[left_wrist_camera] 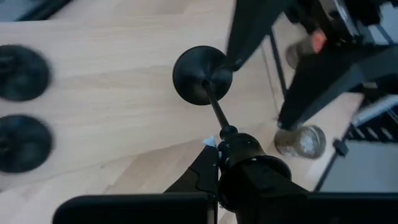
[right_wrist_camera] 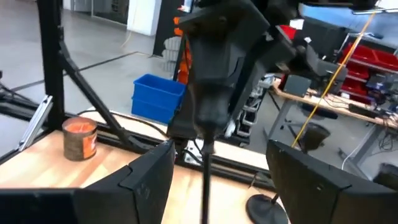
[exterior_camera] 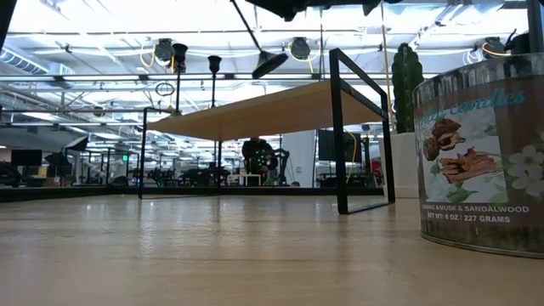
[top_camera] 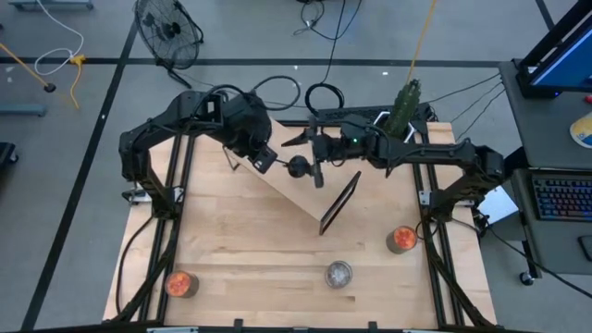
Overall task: Pick & Place candle stick holders
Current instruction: Put the black candle holder on the shelf
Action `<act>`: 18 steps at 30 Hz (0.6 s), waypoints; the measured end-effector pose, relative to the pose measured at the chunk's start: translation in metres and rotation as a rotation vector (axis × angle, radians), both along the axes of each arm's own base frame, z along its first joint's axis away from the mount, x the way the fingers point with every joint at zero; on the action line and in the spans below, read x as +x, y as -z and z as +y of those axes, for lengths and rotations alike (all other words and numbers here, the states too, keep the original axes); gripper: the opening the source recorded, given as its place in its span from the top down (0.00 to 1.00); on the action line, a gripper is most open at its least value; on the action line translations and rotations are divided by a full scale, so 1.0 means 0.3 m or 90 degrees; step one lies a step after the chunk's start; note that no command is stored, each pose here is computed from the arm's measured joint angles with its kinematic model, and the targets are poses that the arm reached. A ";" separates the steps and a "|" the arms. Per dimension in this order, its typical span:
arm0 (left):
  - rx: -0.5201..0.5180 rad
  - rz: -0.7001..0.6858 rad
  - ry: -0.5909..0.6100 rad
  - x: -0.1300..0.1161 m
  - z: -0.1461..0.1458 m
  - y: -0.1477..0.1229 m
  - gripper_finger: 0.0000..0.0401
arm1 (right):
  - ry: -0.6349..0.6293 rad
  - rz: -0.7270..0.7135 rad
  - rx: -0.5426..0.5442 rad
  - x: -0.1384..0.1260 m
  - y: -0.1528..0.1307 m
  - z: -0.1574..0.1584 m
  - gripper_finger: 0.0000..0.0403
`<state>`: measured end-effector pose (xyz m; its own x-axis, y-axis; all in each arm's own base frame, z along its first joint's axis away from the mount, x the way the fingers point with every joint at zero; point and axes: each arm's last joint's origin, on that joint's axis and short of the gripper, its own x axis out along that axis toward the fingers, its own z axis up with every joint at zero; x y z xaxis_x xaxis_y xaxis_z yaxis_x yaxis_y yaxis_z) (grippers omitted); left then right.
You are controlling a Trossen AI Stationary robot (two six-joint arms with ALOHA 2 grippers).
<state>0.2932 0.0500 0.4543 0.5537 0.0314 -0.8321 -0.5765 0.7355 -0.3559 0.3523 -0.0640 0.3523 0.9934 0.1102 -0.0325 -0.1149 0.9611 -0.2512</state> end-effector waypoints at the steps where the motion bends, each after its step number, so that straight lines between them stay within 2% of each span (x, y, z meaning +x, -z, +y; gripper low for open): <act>1: -0.003 0.001 0.017 0.007 -0.001 0.004 0.96 | -0.001 0.002 -0.003 0.000 0.002 0.001 0.38; 6: -0.010 -0.005 0.113 0.067 0.001 0.040 0.96 | -0.005 0.027 0.000 0.002 0.016 0.005 0.38; 12: -0.014 0.011 0.139 0.116 0.021 0.083 0.96 | -0.010 0.069 0.008 0.001 0.039 0.013 0.38; 18: -0.015 -0.027 0.160 0.138 0.024 0.079 0.96 | -0.012 0.088 0.026 0.000 0.047 0.016 0.38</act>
